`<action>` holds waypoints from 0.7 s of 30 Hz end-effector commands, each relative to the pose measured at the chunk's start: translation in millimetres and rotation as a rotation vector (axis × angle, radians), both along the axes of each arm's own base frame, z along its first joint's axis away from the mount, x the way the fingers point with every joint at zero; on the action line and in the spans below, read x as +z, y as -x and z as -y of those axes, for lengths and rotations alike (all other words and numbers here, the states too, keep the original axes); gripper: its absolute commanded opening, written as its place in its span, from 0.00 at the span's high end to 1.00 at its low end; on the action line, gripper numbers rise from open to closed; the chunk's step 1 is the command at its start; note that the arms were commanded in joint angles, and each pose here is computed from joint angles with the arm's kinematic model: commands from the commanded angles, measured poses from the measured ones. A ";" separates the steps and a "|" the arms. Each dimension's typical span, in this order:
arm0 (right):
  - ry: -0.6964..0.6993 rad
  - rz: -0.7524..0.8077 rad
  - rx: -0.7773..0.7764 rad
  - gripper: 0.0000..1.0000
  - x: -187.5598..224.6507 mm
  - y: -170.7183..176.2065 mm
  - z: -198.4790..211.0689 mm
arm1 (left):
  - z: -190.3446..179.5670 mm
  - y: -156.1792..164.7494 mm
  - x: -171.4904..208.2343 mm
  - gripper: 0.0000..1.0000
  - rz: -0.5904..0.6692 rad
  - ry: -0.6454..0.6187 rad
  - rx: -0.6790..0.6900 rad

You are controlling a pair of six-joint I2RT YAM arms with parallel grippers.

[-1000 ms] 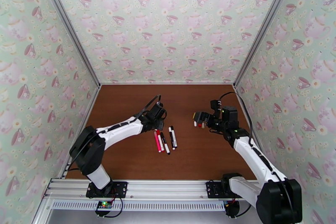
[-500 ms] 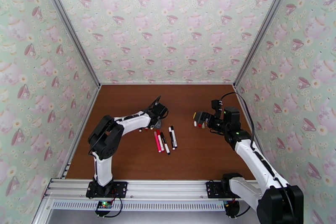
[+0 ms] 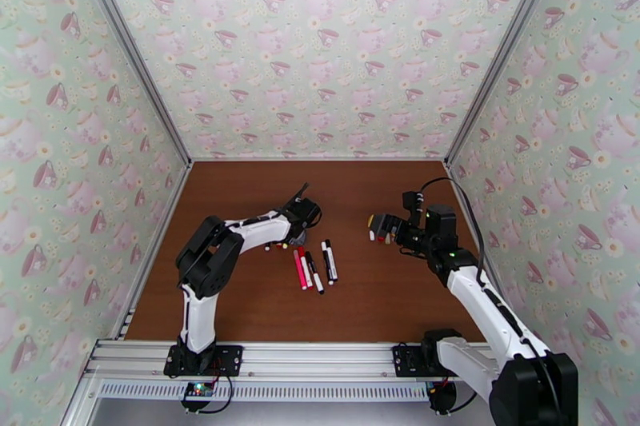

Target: Open the pen caps

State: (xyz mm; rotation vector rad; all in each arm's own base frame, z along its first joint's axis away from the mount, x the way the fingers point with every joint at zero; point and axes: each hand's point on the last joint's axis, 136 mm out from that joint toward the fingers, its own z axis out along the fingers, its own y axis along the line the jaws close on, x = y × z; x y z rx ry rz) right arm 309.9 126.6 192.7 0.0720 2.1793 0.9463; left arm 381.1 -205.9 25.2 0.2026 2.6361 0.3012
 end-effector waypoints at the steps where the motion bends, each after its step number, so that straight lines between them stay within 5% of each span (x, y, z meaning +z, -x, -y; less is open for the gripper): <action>1: -0.011 -0.001 0.013 0.00 1.5 3.7 -3.3 | -2.7 -5.4 7.9 0.67 0.022 -0.011 0.019; 11: 0.020 -0.063 0.025 0.00 -20.1 7.5 -17.2 | 9.8 8.4 53.3 0.65 0.059 0.137 0.022; 21: 0.056 -0.078 0.129 0.00 -31.1 19.3 -60.1 | 17.1 70.0 63.5 0.63 -0.040 0.382 0.108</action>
